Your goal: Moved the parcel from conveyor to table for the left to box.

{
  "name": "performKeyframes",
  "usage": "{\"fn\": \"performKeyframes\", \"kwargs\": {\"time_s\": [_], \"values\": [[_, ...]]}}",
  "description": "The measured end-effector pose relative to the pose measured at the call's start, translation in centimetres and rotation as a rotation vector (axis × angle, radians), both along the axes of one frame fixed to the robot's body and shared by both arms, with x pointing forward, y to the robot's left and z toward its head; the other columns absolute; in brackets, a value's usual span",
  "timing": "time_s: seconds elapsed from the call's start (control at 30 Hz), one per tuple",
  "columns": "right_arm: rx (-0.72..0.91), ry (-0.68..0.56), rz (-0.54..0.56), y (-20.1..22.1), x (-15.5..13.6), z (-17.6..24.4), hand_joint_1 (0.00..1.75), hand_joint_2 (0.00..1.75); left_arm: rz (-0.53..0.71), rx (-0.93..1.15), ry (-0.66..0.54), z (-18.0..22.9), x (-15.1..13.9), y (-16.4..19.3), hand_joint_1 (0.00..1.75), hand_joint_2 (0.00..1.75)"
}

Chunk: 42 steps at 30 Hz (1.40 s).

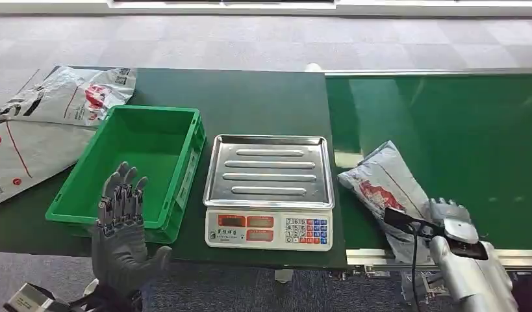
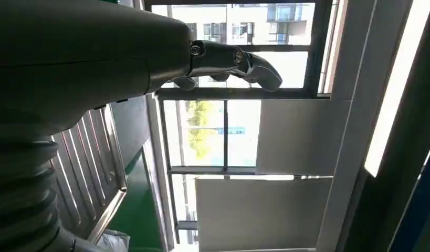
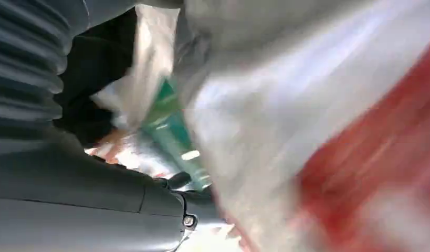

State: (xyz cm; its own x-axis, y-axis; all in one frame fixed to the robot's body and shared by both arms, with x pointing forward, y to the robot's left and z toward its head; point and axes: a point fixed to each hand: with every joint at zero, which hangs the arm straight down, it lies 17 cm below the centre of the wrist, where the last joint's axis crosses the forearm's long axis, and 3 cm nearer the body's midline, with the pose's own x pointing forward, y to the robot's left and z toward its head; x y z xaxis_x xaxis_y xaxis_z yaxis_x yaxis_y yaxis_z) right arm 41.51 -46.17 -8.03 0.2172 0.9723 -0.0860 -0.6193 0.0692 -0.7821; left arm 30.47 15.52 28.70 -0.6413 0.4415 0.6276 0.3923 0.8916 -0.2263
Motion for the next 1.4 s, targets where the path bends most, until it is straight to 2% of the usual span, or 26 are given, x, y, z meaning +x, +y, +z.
{"fn": "performKeyframes", "kwargs": {"time_s": [0.03,0.07,0.13,0.23,0.63,0.97,1.03,1.13,1.2,1.4], "values": [[0.124,0.011,0.048,2.0,-0.5,-0.6,0.0,1.75,-0.002,-0.002,-0.003,0.1,0.0,0.1,0.0,1.75],[0.254,0.016,0.107,4.4,-1.1,-0.9,1.75,1.75,-0.005,-0.004,-0.007,0.2,0.1,0.1,0.0,1.75],[0.378,0.022,0.177,7.1,-1.9,-0.8,1.75,1.75,-0.008,0.0,-0.019,0.5,0.3,0.2,0.0,1.75],[0.431,0.016,0.225,8.9,-2.3,-0.5,1.75,1.75,-0.009,0.006,-0.023,0.5,0.3,0.3,0.0,1.75],[0.447,-0.026,0.287,10.6,-1.6,0.7,1.75,1.75,-0.009,0.02,-0.022,0.3,0.3,0.5,0.0,1.75],[0.414,-0.061,0.336,12.4,-2.2,0.7,1.75,1.75,-0.004,0.031,-0.02,0.2,0.3,0.7,0.0,1.75],[0.384,-0.102,0.342,12.4,-1.6,1.3,1.75,1.75,-0.001,0.032,-0.019,0.1,0.3,0.8,0.0,1.75],[0.258,-0.26,0.344,11.9,1.0,3.7,1.75,1.75,0.004,0.03,-0.026,0.4,0.2,0.9,0.0,1.75],[0.23,-0.309,0.346,12.1,2.4,5.0,1.75,1.75,0.006,0.029,-0.029,0.5,0.1,1.0,0.0,1.75],[0.231,-0.34,0.356,13.1,3.6,6.1,1.75,1.75,0.008,0.028,-0.036,0.8,-0.2,1.1,0.0,1.75]]}}
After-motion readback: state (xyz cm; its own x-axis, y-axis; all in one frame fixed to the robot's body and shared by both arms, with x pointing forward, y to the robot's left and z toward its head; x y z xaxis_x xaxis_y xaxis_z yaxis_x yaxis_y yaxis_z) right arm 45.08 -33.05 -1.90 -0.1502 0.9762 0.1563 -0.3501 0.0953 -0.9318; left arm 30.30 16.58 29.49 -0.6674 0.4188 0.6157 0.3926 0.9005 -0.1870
